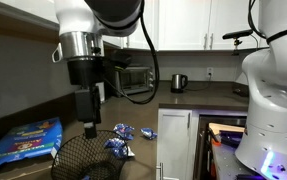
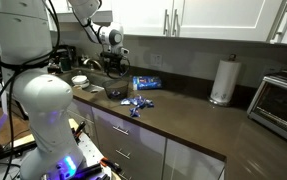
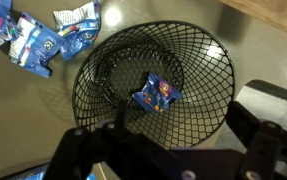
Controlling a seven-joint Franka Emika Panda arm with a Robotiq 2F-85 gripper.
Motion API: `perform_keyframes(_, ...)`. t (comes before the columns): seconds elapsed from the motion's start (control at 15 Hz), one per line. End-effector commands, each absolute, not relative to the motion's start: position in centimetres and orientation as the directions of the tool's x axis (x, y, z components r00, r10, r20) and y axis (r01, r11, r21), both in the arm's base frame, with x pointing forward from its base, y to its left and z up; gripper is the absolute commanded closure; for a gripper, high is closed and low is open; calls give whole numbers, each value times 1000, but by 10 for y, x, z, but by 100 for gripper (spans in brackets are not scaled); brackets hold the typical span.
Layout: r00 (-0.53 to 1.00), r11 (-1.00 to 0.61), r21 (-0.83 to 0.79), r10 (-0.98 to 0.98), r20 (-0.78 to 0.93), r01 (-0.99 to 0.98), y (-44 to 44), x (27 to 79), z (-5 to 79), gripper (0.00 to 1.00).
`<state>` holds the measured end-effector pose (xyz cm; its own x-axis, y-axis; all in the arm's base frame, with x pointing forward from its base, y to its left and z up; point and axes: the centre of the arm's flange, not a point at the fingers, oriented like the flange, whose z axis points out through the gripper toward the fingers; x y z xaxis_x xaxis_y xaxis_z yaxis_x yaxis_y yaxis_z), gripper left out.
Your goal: Remove the sachet from the black basket and put it on the countertop
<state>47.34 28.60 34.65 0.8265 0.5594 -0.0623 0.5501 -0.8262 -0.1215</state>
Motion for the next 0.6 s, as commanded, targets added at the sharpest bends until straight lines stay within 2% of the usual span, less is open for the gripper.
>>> perform_keyframes(0.0,836,-830,-144,548,-31,539,280,472,338,0)
perform_keyframes(0.53,837,-819,-176,543,70,546,293,462,279,0)
